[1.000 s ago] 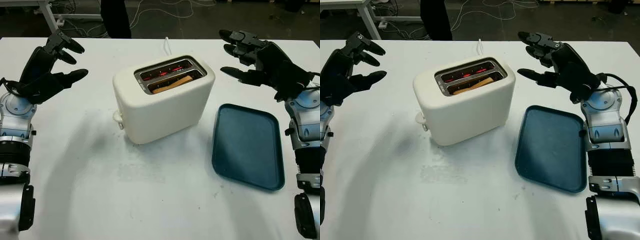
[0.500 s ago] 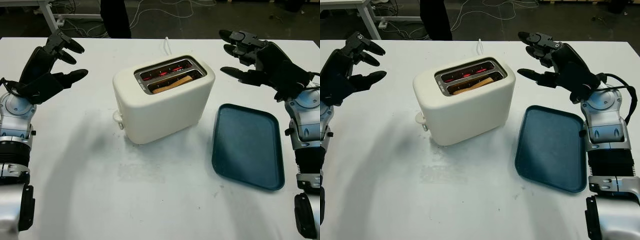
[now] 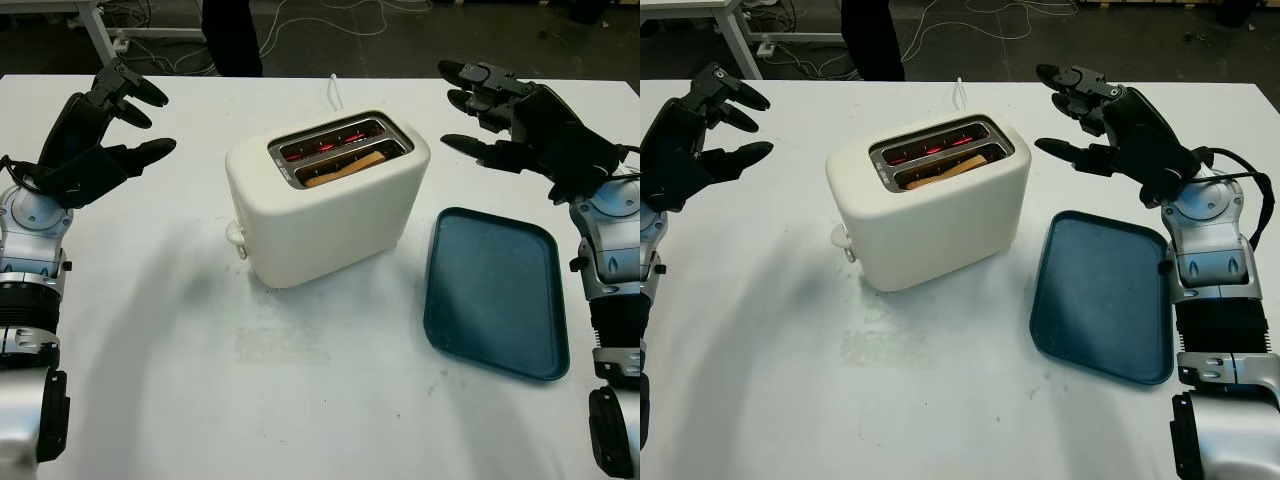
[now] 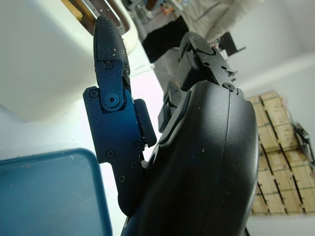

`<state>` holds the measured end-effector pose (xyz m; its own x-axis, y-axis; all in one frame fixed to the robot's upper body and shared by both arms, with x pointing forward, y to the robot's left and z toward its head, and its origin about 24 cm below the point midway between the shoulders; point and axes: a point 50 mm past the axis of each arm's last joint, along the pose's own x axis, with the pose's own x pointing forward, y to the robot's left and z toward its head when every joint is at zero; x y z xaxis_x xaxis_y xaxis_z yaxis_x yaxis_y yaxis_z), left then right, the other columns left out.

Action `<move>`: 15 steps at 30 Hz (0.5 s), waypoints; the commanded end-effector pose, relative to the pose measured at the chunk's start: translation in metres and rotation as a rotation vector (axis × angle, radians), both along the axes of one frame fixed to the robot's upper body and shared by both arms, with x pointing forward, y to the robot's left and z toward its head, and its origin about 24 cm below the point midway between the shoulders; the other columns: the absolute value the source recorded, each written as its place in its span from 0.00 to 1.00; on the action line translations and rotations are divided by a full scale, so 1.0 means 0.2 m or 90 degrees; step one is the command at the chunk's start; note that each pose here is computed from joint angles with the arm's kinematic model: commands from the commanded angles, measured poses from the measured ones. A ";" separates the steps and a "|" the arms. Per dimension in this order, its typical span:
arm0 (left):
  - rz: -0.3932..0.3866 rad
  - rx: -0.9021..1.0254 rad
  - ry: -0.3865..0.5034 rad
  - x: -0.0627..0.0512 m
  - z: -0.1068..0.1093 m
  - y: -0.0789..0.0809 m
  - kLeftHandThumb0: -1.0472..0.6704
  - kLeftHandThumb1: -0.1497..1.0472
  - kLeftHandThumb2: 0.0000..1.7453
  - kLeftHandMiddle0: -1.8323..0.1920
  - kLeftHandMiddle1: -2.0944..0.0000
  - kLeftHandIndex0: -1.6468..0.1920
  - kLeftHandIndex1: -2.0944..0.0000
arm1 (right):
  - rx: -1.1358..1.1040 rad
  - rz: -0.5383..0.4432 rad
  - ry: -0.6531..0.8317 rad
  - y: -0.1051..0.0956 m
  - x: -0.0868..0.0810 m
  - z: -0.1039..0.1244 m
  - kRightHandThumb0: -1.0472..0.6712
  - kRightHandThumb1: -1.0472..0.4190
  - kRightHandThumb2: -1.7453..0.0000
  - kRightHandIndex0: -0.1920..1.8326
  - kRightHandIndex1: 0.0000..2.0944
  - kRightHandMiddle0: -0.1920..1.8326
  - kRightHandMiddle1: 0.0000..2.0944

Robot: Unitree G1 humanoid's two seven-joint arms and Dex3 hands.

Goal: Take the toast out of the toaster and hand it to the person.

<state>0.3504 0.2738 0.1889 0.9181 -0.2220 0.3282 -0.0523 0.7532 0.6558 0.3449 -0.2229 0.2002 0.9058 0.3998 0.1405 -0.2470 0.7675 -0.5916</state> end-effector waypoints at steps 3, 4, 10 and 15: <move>0.008 0.014 -0.003 -0.01 0.00 0.02 0.00 0.89 0.21 0.91 0.21 0.90 0.27 | 0.006 0.001 -0.001 0.01 -0.01 0.00 0.22 0.09 0.87 0.20 0.00 0.21 0.00; 0.008 0.015 -0.003 -0.01 0.00 0.02 0.00 0.89 0.21 0.91 0.21 0.90 0.27 | 0.009 0.000 0.003 0.01 -0.01 0.00 0.22 0.09 0.87 0.20 0.00 0.21 0.00; -0.001 0.003 0.005 -0.01 -0.01 0.02 0.00 0.89 0.19 0.91 0.22 0.90 0.27 | 0.003 -0.003 0.000 0.00 -0.01 0.00 0.23 0.09 0.88 0.20 0.00 0.21 0.00; 0.002 0.000 0.000 -0.01 -0.01 0.02 0.00 0.89 0.20 0.91 0.22 0.90 0.27 | 0.010 0.000 -0.003 0.00 -0.01 0.00 0.22 0.09 0.88 0.20 0.00 0.21 0.00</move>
